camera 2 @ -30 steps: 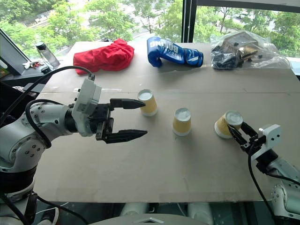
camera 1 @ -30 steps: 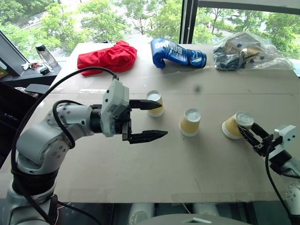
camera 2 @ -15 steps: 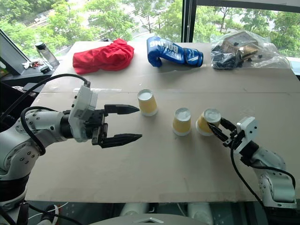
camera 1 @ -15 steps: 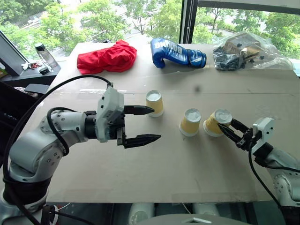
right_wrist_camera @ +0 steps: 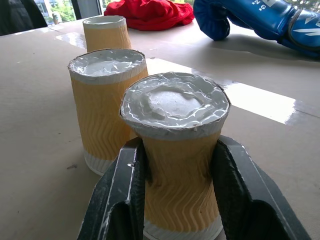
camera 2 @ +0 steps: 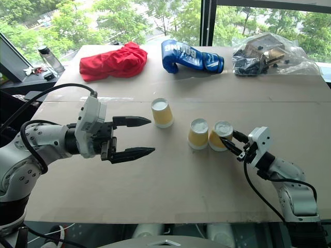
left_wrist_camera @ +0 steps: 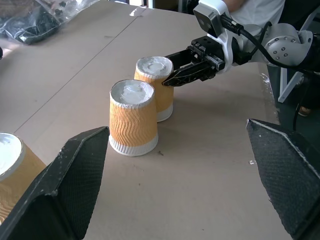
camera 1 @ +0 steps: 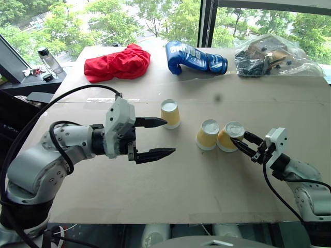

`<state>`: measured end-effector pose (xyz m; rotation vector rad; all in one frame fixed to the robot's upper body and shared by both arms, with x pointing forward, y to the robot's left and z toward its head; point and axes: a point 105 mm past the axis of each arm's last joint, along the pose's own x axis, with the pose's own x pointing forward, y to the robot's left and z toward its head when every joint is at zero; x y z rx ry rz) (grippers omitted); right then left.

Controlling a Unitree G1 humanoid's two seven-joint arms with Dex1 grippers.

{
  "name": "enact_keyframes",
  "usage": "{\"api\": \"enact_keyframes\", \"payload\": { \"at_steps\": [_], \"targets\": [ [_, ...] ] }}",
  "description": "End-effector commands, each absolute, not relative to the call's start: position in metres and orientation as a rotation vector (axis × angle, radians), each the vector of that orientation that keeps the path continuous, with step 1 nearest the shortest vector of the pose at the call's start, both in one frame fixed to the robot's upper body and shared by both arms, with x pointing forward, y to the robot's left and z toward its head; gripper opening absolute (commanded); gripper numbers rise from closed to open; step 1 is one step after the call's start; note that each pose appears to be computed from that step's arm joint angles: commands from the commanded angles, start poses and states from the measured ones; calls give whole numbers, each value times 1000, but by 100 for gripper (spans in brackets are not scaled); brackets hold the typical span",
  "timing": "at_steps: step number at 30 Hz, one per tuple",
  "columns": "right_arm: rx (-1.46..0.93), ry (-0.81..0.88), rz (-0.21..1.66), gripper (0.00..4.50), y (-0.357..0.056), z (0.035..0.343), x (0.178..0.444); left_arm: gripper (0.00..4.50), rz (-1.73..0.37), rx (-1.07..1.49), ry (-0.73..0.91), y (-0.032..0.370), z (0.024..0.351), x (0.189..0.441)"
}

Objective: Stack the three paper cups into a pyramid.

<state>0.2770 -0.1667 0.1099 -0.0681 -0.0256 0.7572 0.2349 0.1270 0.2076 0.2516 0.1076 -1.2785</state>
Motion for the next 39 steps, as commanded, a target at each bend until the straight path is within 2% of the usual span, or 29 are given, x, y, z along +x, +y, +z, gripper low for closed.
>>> {"api": "enact_keyframes", "payload": {
  "at_steps": [1, 4, 9, 13, 19, 24, 32, 39],
  "targets": [
    [-46, -69, 770, 303, -166, 123, 277, 450, -1281, 302, 59, 126, 218, 230],
    [-12, -119, 780, 441, -169, 133, 276, 450, -1272, 295, 58, 127, 217, 231],
    [1, -120, 807, 441, -177, 134, 265, 450, -1212, 232, -7, 129, 224, 235],
    [-20, -154, 810, 441, -189, 141, 258, 450, -986, 190, -52, 148, 216, 259],
    [-11, -242, 891, 441, -193, 161, 239, 450, -810, 173, -104, 161, 196, 283],
    [2, -260, 938, 441, -191, 169, 220, 450, -667, 167, -175, 164, 173, 312],
    [15, -276, 938, 441, -186, 175, 214, 450, -713, 209, -194, 138, 145, 342],
    [12, -273, 926, 441, -186, 177, 210, 450, -711, 269, -195, 133, 139, 375]
  ]
}}
